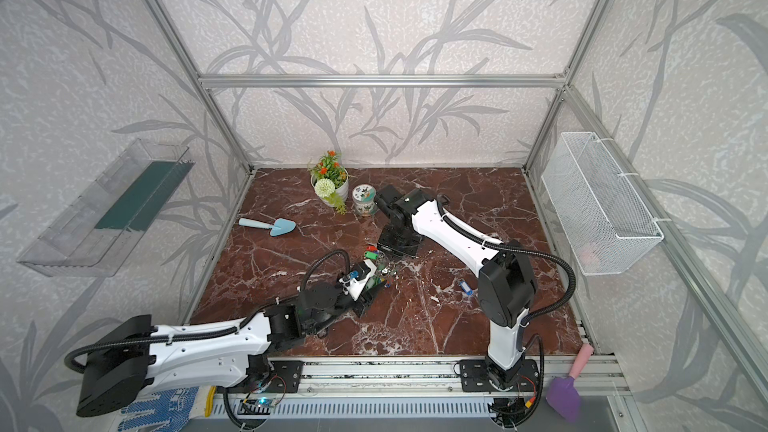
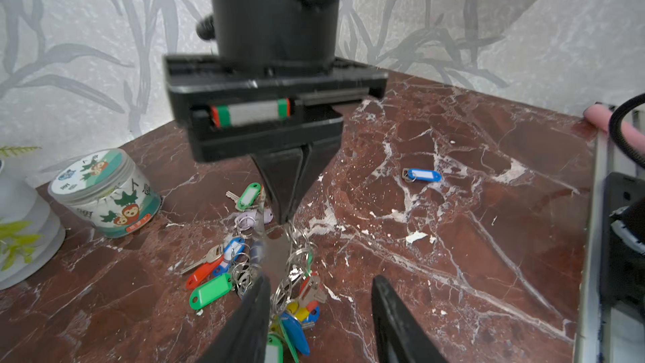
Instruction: Put the keys on the keyring
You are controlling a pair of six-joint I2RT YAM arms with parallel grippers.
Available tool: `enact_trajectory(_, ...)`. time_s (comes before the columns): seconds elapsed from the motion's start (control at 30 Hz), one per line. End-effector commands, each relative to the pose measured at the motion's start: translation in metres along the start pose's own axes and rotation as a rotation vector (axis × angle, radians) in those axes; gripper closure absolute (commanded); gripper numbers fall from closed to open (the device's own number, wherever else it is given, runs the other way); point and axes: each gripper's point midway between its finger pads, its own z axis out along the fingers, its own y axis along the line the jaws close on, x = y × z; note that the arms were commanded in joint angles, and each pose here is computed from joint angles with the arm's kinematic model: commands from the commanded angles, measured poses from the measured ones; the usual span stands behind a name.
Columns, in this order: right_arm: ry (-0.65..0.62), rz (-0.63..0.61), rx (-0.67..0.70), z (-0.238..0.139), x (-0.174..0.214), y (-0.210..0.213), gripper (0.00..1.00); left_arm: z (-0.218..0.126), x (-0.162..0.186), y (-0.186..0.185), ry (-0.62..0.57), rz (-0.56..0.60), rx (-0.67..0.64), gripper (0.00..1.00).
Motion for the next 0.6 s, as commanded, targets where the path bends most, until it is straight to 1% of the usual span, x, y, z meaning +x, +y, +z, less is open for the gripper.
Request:
enact_trajectory(0.0, 0.029, 0.036, -0.022, -0.009, 0.005, 0.002, 1.0, 0.006, -0.008, 0.006, -0.096, 0.057, -0.06, 0.53)
enact_trajectory(0.1, 0.037, 0.042, -0.037, -0.008, 0.006, 0.004, 1.0, 0.017, 0.002, 0.001, -0.075, 0.061, -0.056, 0.58)
enact_trajectory(0.2, 0.042, 0.044, -0.037, -0.007, 0.007, 0.004, 1.0, 0.019, 0.002, 0.004, -0.108, 0.029, -0.086, 0.6)
enact_trajectory(0.33, 0.045, 0.044, -0.041, -0.007, 0.008, 0.003, 1.0, 0.02, 0.002, 0.008, -0.132, 0.019, -0.126, 0.63)
enact_trajectory(0.5, 0.048, 0.043, -0.05, -0.005, 0.008, 0.003, 1.0, 0.026, 0.007, 0.006, -0.123, 0.045, -0.132, 0.66)
enact_trajectory(0.57, 0.051, 0.044, -0.048, -0.004, 0.009, 0.003, 1.0, 0.026, 0.006, 0.008, -0.148, 0.042, -0.146, 0.69)
